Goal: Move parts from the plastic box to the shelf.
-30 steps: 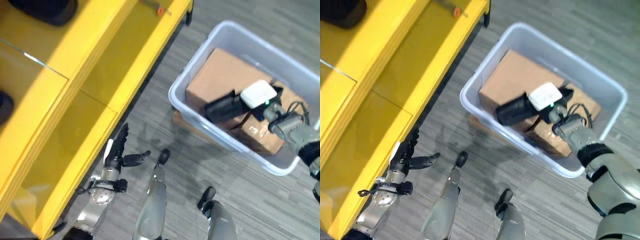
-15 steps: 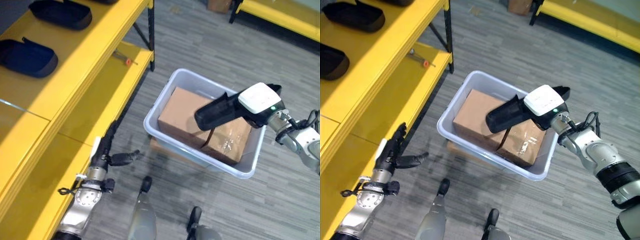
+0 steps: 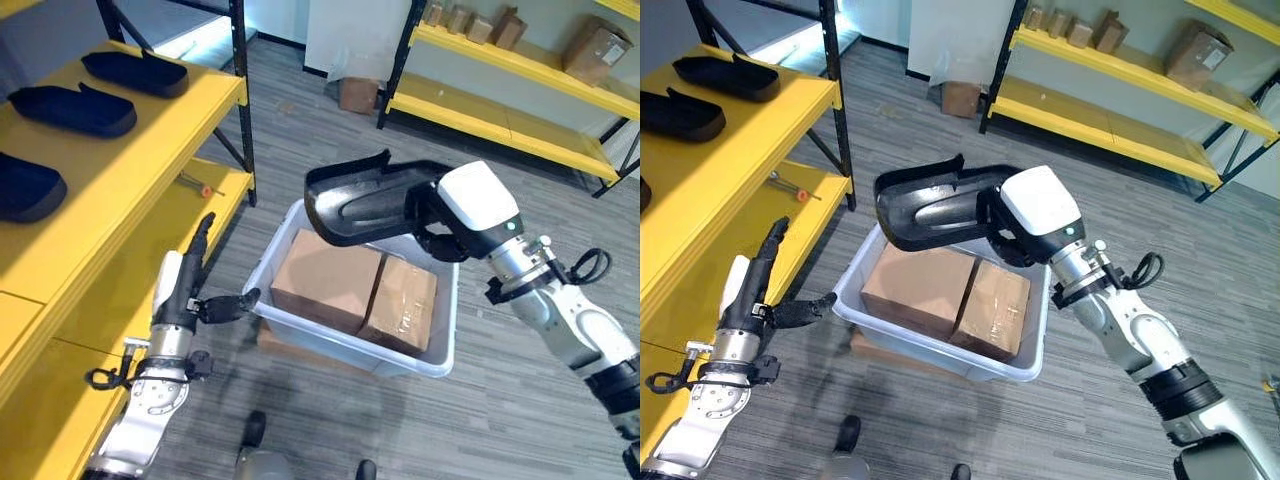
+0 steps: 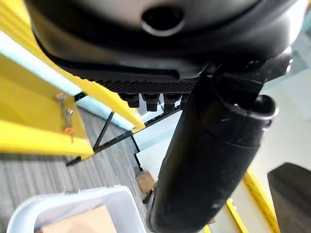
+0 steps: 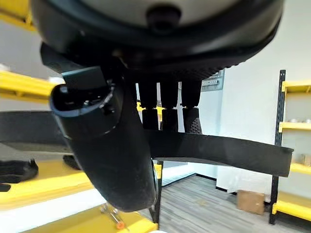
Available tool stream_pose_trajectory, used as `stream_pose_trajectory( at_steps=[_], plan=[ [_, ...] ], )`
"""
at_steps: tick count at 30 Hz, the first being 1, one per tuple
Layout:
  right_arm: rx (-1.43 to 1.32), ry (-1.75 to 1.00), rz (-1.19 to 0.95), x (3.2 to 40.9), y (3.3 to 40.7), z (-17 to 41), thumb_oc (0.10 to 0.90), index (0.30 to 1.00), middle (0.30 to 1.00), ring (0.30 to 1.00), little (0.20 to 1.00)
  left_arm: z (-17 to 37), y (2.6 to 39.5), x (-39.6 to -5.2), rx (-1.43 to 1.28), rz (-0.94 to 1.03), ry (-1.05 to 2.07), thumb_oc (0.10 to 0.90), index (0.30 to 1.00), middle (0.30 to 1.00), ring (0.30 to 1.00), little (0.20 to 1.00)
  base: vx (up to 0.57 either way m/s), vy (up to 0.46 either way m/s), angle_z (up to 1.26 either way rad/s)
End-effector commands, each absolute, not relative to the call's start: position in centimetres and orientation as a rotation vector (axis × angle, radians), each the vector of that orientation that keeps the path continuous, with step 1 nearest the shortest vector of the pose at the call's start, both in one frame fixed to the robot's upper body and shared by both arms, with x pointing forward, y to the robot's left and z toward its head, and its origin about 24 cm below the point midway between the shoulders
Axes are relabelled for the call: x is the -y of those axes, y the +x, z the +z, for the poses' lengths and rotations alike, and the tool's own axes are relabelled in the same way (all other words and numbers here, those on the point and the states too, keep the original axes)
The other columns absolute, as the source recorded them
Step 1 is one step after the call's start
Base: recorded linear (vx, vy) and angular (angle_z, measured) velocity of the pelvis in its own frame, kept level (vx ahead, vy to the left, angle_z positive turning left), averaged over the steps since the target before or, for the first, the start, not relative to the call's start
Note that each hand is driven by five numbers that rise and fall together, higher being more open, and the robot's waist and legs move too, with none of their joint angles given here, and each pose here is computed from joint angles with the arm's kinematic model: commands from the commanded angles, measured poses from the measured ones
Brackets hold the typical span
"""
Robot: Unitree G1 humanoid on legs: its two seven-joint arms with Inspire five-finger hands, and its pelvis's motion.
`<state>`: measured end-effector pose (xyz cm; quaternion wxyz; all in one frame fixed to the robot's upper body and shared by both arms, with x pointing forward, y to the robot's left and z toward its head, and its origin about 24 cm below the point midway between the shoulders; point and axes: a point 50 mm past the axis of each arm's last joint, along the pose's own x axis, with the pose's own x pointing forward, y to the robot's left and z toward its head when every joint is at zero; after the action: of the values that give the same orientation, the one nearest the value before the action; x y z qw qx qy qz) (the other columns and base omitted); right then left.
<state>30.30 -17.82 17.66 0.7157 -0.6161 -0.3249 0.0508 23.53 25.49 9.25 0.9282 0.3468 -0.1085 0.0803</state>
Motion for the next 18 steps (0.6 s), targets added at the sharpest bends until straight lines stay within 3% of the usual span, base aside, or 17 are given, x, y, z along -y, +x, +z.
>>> stream_pose_trajectory(
  at_steps=[1, 18],
  plan=[
    [0.824, -1.203, 0.001, 18.1, 30.2, 20.6, 0.400, 0.300, 0.300, 0.300, 0.300, 13.2, 24.2, -23.6, 0.514, 0.154, 0.770, 0.900, 1.000, 1.000, 1.000, 1.000, -0.02, 0.035, 0.01],
    [0.854, -1.017, 0.087, 15.7, 30.2, 20.1, 0.400, 0.300, 0.300, 0.300, 0.300, 16.8, 25.1, -20.4, 0.829, 0.117, 1.036, 0.900, 1.000, 1.000, 1.000, 1.000, 0.00, 0.006, 0.01]
  ],
)
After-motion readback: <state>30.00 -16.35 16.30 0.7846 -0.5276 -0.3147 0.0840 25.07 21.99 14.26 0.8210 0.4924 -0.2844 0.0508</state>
